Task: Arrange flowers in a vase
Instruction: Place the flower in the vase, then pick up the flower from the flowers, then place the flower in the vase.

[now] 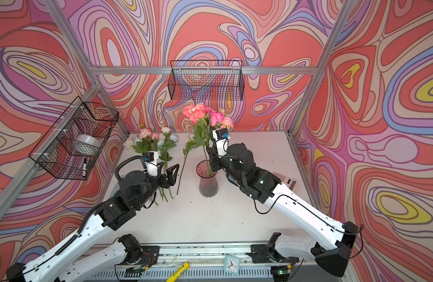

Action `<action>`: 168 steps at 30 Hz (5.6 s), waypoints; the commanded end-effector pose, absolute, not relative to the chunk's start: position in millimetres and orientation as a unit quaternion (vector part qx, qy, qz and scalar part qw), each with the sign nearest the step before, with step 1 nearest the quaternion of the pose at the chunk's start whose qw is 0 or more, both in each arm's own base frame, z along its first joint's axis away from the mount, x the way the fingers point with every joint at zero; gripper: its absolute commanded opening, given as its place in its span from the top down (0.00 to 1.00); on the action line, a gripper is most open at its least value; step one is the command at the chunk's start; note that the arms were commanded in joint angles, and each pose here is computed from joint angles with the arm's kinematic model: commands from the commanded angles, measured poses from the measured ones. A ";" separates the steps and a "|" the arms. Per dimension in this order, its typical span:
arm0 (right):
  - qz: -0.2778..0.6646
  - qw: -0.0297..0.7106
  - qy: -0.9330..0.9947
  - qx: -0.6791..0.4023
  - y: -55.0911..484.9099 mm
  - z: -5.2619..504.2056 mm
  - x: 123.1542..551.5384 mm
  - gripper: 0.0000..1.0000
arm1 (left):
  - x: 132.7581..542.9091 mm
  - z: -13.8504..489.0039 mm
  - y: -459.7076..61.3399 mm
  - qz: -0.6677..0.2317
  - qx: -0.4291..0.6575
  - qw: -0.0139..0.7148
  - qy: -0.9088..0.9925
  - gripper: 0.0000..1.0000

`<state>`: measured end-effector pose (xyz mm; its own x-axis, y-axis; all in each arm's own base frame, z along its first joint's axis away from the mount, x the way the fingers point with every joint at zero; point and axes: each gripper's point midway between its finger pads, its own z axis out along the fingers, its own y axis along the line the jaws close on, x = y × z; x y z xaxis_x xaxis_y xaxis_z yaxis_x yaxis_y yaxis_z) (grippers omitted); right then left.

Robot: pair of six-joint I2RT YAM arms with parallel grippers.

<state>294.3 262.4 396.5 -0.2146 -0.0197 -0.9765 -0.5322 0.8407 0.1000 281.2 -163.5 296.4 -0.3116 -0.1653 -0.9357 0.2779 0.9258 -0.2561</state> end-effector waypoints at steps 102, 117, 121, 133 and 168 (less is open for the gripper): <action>0.280 0.545 0.779 -0.136 240.8 350.7 260.4 0.65 | 369.4 240.8 -151.5 -0.253 -0.032 0.422 0.870 1.00; 0.379 0.549 0.706 -0.236 291.0 427.4 242.5 0.42 | 233.4 380.5 -174.9 -0.334 0.164 0.639 0.673 1.00; 0.431 0.534 0.677 -0.268 314.8 448.6 233.9 0.38 | 221.2 390.0 -205.0 -0.342 0.216 0.628 0.664 1.00; 0.451 0.535 0.665 -0.259 330.1 462.9 244.4 0.57 | 222.0 386.0 -248.8 -0.346 0.261 0.609 0.665 1.00; 0.275 0.667 0.657 -0.218 276.2 512.7 278.5 1.00 | 238.1 377.7 -204.3 -0.280 0.161 0.648 0.689 0.29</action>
<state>270.9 290.7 509.5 -0.0664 0.1348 -0.9886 -0.7148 0.6849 0.1414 234.8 -209.0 382.1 -0.0962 -0.1517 -0.9837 0.6199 0.7641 -0.1784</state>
